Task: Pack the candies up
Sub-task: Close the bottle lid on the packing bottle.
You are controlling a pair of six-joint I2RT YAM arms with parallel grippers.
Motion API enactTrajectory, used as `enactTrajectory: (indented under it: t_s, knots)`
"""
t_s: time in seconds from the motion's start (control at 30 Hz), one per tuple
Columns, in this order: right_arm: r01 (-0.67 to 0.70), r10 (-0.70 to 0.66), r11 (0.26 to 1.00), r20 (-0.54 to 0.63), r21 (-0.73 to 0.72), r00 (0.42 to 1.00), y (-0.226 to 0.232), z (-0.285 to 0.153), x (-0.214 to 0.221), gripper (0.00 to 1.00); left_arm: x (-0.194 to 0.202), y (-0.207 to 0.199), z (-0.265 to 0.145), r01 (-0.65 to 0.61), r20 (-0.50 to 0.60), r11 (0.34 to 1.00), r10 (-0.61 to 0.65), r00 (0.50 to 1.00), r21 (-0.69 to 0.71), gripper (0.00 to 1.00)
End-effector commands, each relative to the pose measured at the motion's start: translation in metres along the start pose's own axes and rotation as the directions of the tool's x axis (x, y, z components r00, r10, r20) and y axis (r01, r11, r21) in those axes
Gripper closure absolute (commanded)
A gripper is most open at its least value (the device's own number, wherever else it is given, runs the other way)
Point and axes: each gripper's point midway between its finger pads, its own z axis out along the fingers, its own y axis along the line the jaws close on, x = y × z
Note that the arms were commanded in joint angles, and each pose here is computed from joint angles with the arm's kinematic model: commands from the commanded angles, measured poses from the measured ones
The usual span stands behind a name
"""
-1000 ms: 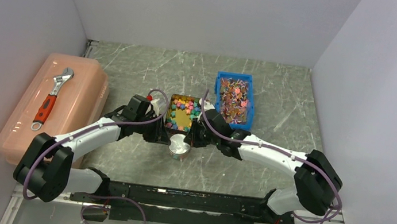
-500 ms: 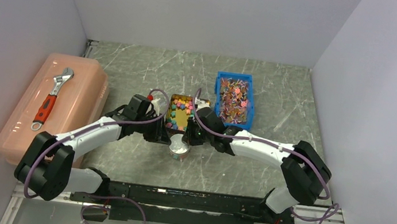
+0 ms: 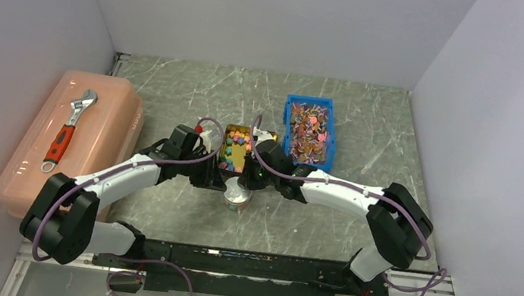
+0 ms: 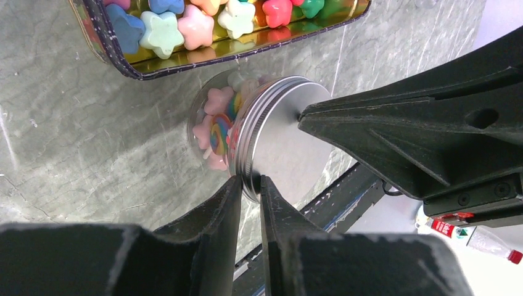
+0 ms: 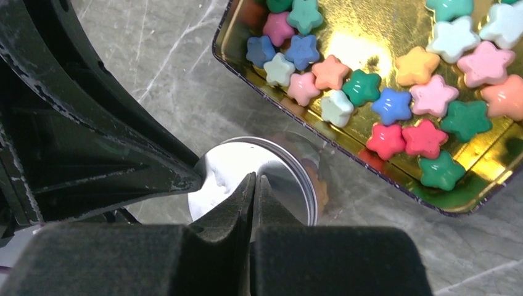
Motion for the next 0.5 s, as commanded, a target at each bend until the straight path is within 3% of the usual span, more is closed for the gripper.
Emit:
enactTrajectory:
  t_s: [0.0, 0.47]
  knots:
    - [0.033, -0.029, 0.999, -0.115, 0.041, 0.993, -0.015, 0.015, 0.030, 1.00, 0.013, 0.020, 0.007, -0.006, -0.022, 0.998, 0.005, 1.000, -0.061, 0.77]
    - [0.025, -0.025, 1.000, -0.189, -0.003, 0.982, -0.006, 0.011, 0.060, 1.00, 0.018, 0.025, 0.006, 0.003, -0.013, 0.998, -0.004, 1.000, -0.070, 0.78]
